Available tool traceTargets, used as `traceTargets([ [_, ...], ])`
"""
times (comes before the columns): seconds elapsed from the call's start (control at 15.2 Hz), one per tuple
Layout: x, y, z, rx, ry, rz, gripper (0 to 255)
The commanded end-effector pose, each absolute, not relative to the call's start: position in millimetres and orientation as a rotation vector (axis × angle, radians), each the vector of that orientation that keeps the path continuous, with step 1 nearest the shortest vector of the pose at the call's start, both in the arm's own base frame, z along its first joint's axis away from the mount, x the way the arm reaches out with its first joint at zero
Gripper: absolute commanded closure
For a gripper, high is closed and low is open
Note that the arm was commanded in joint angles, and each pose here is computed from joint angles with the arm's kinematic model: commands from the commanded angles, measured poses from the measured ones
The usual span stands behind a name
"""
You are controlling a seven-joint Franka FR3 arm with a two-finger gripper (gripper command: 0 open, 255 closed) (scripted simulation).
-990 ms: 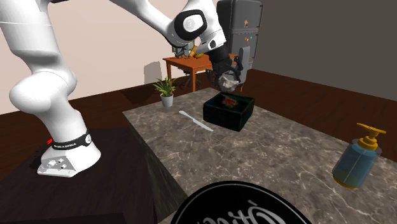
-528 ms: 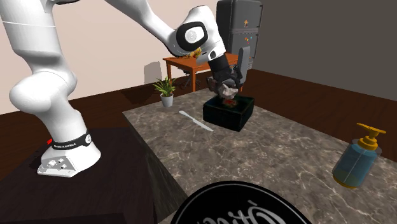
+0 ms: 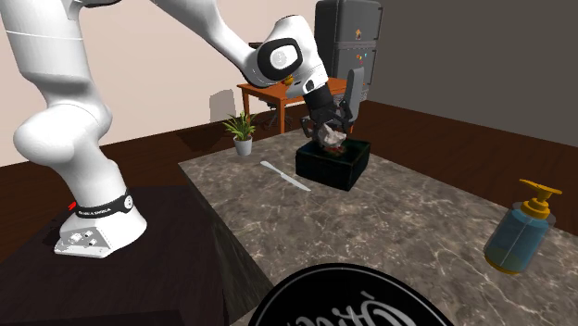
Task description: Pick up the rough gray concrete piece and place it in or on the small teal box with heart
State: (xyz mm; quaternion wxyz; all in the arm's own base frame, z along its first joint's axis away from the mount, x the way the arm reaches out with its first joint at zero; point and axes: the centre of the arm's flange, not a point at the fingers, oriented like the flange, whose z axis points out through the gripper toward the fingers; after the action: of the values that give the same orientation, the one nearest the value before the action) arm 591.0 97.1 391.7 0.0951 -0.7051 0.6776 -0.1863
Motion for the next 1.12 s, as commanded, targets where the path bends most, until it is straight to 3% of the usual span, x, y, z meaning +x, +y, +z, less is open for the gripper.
traceTargets([
  [0.0,591,97,389,-2.093,2.012,-0.549,255],
  [0.07,591,97,390,-2.093,2.012,-0.549,0],
  [0.4,591,97,389,-2.093,2.012,-0.549,0],
  [0.66,571,103,435,-2.093,2.012,-0.549,0],
  [1.06,571,103,435,-2.093,2.012,-0.549,0],
])
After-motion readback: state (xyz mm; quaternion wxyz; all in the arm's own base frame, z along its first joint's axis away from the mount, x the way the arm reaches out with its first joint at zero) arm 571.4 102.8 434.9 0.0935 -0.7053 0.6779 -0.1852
